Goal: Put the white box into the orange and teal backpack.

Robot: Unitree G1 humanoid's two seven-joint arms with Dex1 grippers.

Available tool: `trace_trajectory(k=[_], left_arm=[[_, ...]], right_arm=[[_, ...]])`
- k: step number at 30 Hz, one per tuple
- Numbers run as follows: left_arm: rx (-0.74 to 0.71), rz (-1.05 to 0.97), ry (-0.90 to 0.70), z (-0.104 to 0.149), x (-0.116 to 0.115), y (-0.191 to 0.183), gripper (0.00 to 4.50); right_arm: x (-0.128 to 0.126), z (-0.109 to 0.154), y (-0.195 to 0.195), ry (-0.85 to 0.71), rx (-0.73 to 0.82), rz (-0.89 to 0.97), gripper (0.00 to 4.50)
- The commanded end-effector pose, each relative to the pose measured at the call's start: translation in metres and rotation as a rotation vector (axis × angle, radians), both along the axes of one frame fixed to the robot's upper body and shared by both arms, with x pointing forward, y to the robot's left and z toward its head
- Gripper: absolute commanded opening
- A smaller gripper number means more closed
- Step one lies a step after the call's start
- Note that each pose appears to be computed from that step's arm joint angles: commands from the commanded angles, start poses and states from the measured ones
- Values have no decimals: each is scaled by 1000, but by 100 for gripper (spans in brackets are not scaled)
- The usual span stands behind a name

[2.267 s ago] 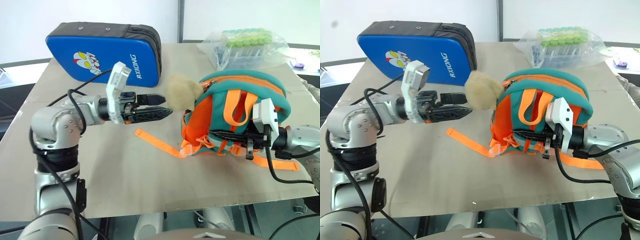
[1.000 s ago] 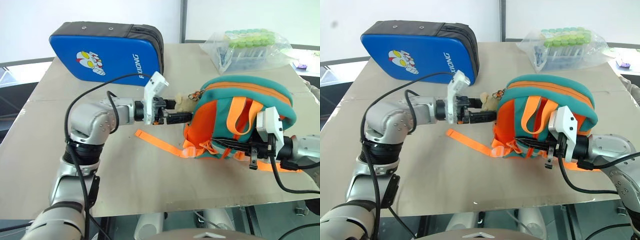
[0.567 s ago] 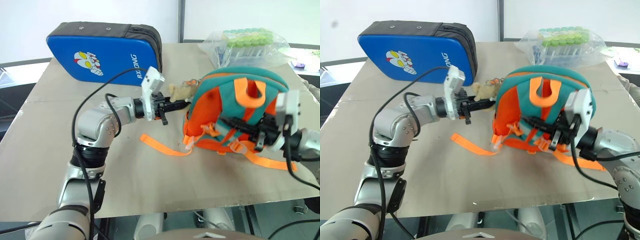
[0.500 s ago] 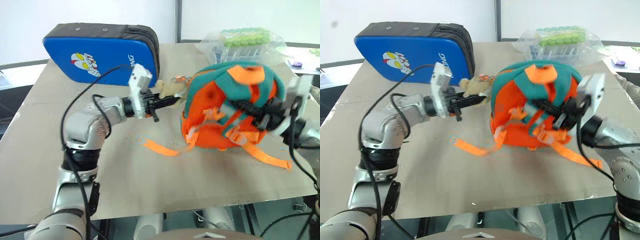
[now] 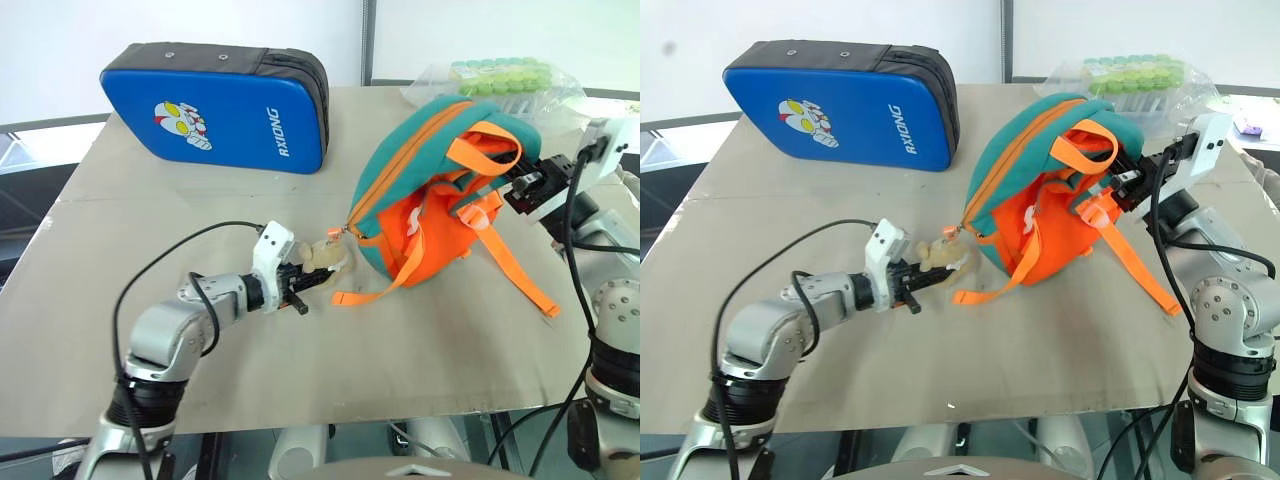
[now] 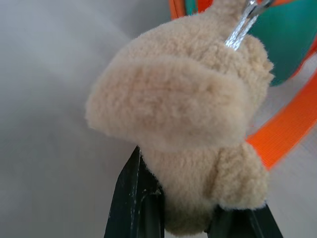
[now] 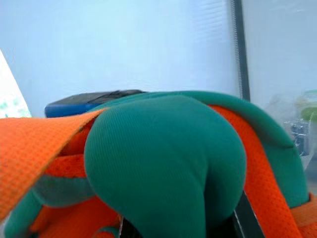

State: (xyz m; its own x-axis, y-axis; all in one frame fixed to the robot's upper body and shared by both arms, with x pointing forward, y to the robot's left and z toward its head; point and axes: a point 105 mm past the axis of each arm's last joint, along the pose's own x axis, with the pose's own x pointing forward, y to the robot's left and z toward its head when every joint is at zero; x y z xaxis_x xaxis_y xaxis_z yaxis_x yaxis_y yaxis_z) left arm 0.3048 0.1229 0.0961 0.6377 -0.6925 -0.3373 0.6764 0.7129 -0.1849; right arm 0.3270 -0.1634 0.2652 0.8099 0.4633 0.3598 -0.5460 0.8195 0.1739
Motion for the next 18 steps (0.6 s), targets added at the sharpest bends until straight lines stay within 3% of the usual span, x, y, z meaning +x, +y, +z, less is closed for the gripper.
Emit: trace_trajectory(k=[1, 10, 12, 15, 18], left_arm=[[63, 176, 46, -27, 17, 19, 28], [78, 202, -124, 6, 53, 21, 28], [90, 226, -163, 10, 59, 27, 28], [36, 263, -268, 35, 71, 36, 28], [-33, 182, -357, 56, 69, 29, 28]], right_arm=[[-12, 54, -40, -176, 147, -174, 0], [-22, 85, -20, -212, 307, -79, 0], [-22, 78, -14, -195, 264, -68, 0], [-20, 48, -2, -130, 111, -67, 0], [-20, 18, 7, -50, -16, -44, 0]])
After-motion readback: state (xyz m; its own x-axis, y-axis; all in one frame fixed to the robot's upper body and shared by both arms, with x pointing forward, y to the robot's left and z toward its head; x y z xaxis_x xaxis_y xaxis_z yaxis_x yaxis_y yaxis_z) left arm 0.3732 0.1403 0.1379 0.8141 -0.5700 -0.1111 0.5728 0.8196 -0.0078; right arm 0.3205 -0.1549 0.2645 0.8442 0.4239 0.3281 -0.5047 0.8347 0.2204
